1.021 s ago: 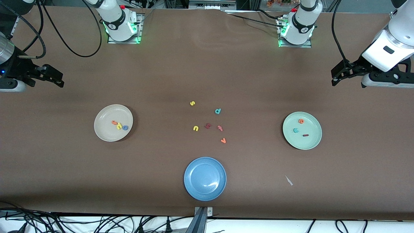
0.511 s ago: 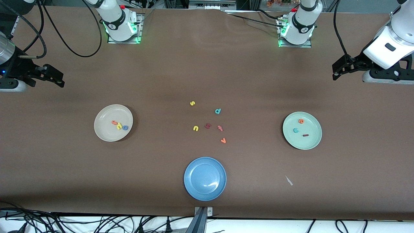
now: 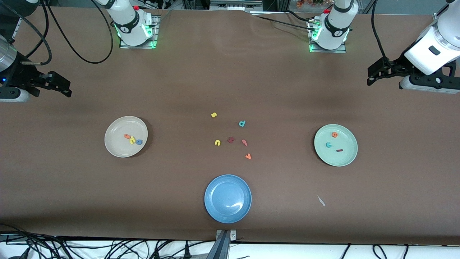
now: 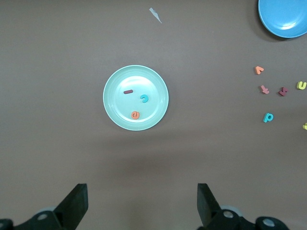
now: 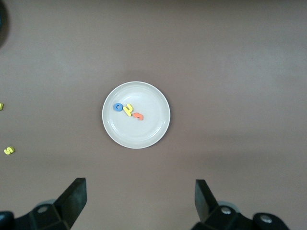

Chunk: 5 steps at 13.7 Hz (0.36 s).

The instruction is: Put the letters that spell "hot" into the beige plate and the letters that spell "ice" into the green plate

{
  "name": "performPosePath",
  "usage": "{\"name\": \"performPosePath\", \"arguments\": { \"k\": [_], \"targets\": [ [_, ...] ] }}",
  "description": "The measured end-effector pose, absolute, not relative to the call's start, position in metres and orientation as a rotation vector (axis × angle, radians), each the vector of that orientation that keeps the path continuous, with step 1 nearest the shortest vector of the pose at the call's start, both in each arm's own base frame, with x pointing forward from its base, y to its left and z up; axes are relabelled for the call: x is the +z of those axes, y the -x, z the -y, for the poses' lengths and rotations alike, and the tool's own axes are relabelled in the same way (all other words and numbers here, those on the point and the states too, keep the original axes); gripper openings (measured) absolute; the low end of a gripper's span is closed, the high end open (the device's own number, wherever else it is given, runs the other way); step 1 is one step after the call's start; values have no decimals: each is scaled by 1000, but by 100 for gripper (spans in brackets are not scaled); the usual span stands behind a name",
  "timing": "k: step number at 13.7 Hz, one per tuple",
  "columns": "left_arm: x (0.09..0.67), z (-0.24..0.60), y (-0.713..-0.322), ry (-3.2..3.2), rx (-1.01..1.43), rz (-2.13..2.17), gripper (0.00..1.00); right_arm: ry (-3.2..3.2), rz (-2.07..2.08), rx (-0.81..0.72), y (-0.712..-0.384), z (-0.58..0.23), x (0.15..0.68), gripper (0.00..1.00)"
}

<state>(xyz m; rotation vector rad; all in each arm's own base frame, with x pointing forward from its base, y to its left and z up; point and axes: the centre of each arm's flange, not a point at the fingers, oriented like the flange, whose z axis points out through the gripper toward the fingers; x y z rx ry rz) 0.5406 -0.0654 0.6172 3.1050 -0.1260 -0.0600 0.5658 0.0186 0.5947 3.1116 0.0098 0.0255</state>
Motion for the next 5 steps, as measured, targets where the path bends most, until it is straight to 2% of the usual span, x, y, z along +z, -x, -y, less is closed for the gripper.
{"name": "performPosePath", "arguments": {
  "k": [5],
  "targets": [
    [617, 64, -539, -3105, -91, 125, 100, -3112, -10, 25, -566, -19, 595, 100]
  ]
}}
